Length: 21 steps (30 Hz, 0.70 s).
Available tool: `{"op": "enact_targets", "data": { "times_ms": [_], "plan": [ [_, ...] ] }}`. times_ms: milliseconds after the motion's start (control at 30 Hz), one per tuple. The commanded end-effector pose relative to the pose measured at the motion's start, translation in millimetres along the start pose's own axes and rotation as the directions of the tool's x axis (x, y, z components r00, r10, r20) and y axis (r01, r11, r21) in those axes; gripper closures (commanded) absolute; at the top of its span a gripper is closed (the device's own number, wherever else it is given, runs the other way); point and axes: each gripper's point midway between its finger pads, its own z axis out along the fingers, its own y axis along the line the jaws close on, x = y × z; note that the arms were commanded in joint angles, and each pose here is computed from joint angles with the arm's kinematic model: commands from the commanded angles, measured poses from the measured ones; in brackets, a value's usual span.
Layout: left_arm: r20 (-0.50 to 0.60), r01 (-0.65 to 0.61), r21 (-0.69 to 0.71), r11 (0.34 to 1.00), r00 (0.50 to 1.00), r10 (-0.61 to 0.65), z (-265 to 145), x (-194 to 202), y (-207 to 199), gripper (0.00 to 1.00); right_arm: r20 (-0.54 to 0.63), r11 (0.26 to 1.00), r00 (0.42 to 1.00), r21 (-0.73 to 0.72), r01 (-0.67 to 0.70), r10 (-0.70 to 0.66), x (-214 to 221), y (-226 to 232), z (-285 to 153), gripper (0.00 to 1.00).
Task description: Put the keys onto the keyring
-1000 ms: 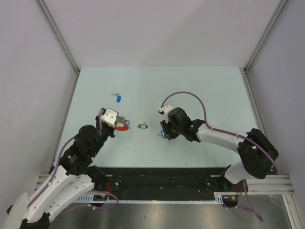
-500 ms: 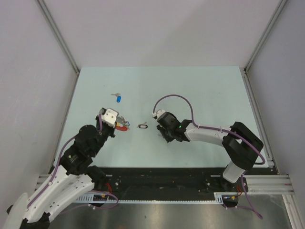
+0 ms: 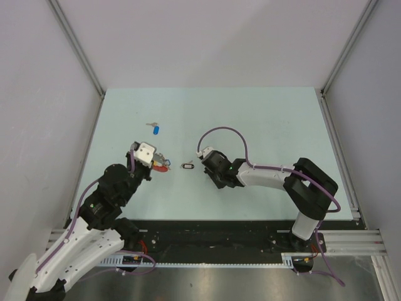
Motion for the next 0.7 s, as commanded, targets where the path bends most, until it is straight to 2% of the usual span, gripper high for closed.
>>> {"op": "enact_targets", "data": {
  "times_ms": [0, 133, 200, 533, 667],
  "plan": [
    [0.052, 0.033, 0.006, 0.999, 0.998, -0.033, 0.6, -17.3, 0.8, 1.0, 0.034, 0.999, 0.999, 0.039, -0.004, 0.003, -16.4, -3.2, -5.1, 0.84],
    [0.062, 0.033, 0.002, 0.999, 0.998, -0.033, -0.1, -17.8, 1.5, 1.0, 0.034, 0.999, 0.999, 0.044, 0.003, -0.004, -15.8, -3.0, -5.3, 0.92],
    [0.05, 0.029, 0.006, 1.0, 0.998, -0.03, 0.9, -15.7, 0.3, 1.0, 0.034, 0.999, 0.999, 0.041, 0.007, -0.008, -15.6, -1.5, -5.1, 1.0],
    [0.036, 0.018, 0.032, 0.999, 0.999, -0.019, 4.8, -13.8, -5.1, 1.0, 0.056, 0.998, 0.998, 0.06, 0.032, -0.036, -20.6, -4.1, -11.5, 1.0],
    [0.048, -0.006, 0.144, 0.99, 0.999, 0.0, 6.5, -14.4, -25.4, 0.99, 0.102, 0.994, 0.991, 0.071, 0.081, -0.088, -31.9, -7.1, -26.7, 1.0]
  ]
}}
